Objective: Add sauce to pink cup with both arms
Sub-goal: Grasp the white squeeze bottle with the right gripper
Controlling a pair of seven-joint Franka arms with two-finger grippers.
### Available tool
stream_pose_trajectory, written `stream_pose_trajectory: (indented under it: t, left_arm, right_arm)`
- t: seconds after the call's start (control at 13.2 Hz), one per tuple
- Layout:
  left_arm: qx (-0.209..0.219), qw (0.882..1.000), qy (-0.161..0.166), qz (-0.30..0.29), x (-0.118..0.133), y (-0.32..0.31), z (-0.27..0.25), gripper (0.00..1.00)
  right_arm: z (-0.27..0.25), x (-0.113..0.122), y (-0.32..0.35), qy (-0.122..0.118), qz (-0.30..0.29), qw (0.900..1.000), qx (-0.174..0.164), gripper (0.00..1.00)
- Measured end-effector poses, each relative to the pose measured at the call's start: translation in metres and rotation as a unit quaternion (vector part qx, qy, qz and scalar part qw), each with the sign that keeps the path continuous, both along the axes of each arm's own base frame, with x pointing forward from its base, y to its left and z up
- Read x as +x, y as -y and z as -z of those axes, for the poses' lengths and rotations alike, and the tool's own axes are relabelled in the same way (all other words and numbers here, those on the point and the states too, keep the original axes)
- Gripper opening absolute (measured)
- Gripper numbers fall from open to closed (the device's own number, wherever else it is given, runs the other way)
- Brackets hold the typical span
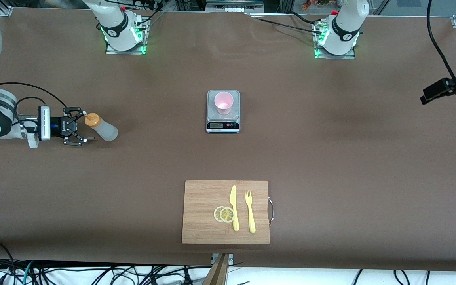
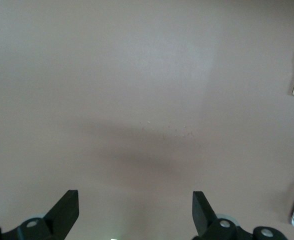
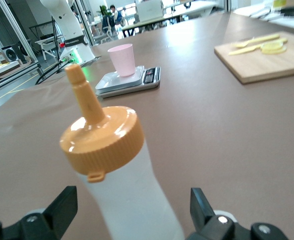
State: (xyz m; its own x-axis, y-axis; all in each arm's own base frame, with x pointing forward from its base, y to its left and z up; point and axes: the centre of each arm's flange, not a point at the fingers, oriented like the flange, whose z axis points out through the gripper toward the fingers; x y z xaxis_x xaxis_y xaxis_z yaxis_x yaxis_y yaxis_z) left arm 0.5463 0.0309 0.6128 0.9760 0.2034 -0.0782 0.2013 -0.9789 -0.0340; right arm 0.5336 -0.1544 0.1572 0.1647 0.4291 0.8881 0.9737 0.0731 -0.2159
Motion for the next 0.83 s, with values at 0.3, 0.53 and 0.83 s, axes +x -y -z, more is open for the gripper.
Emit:
stream_pose_trajectory:
  t: [0.3,0.53,0.83]
  left_arm:
    - [-0.009,1.0,-0.01,0.002,-0.002,0.003,0.021,1.0]
    - [-0.023,1.0,-0.01,0.001,-0.002,0.006,0.022,1.0]
    - [-0.023,1.0,-0.015,0.0,-0.001,0.004,0.027,1.0]
  right_arm:
    - [0.021,0.003,-0.023,0.027,-0.006,0.999,0.035,1.0]
    - [0.031,0.004,-0.042,0.034,-0.018,0.998,0.05,0.93]
    - [0.031,0.008,-0.055,0.036,-0.03,0.998,0.052,0.51]
